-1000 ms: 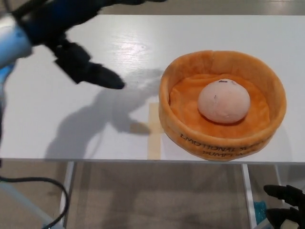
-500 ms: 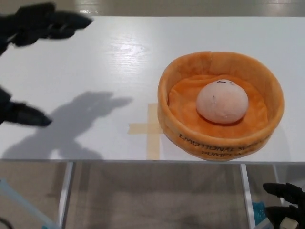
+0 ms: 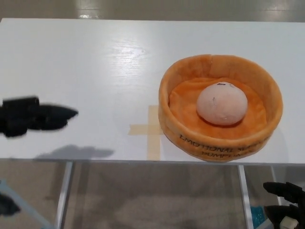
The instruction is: Use the left hand to pick up the pink round toy on the left and place it inside the orange plate on the desk.
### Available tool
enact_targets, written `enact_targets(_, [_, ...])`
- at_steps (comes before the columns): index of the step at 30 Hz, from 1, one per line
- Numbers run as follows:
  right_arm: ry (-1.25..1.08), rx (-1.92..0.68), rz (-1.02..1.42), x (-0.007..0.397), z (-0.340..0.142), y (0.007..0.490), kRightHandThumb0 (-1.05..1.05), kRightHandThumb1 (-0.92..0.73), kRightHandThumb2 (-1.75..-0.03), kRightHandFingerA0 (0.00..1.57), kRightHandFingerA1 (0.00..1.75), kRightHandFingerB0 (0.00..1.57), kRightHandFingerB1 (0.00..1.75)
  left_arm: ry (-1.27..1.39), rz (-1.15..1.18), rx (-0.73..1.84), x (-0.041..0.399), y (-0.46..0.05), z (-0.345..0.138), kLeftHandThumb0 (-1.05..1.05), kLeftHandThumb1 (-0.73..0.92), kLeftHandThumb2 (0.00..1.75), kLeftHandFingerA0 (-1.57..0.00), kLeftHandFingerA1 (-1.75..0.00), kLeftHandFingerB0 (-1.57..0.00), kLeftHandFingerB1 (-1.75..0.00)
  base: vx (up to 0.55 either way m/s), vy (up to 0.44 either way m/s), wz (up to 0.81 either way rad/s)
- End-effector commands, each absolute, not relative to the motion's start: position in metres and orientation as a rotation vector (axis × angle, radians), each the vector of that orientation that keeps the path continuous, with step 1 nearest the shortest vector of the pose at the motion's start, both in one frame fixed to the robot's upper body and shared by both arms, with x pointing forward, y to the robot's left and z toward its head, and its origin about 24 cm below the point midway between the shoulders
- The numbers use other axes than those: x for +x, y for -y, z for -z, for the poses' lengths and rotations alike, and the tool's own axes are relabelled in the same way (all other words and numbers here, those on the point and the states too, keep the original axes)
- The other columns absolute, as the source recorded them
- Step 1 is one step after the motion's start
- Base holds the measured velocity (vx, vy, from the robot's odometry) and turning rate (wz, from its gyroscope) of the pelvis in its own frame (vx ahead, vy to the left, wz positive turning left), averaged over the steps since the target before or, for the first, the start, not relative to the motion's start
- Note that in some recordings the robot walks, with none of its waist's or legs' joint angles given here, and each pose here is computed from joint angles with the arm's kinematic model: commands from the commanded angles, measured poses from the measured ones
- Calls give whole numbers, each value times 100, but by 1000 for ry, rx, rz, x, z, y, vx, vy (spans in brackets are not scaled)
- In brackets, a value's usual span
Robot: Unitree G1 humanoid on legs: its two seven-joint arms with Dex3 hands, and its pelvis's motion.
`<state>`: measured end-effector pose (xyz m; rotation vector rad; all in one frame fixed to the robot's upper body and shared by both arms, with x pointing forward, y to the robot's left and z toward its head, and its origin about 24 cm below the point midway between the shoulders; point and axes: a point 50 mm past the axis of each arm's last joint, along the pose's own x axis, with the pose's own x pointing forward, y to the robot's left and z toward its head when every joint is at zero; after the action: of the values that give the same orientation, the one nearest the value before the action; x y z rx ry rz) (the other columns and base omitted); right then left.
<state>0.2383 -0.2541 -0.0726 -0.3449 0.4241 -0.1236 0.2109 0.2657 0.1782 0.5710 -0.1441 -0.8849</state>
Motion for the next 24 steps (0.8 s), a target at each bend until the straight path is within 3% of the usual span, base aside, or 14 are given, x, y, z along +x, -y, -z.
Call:
enact_targets(1, [-455,-327,159,234,75,260,-14,-64,-58,63,60,59,48,42,1121,372,200,-263,-143,-55,53,55,-22,-37,-30,-34,0,0,0])
enact_targets(8, [-452,-314,156,234,75,260,-13,-64,-59,60,58,58,49,-157,1124,396,215,-261,-93,-58,52,57,-32,-37,-40,-36,0,0,0])
enact_targets(14, [-450,-317,159,235,74,261,-13,-65,-59,59,56,57,48,-249,1101,415,223,-261,-70,-52,55,57,-29,-38,-39,-35,0,0,0])
enact_targets(15, [-449,-318,158,236,74,261,-13,-65,-59,60,57,59,48,-274,1074,407,225,-262,-62,-54,48,72,-23,-46,-29,-42,0,0,0])
enact_targets(20, [-454,-316,162,237,74,261,-15,-64,-59,60,56,59,48,-334,992,390,234,-266,-37,-54,49,72,-23,-46,-29,-41,0,0,0])
enact_targets(21, [-448,-319,160,235,74,261,-14,-64,-58,61,59,60,49,-360,948,409,237,-267,-29,-50,58,58,-28,-38,-34,-32,0,0,0])
enact_targets(24, [-449,-320,156,236,74,261,-13,-64,-59,61,59,60,49,-418,773,453,248,-269,-3,-51,57,58,-29,-39,-28,-30,0,0,0])
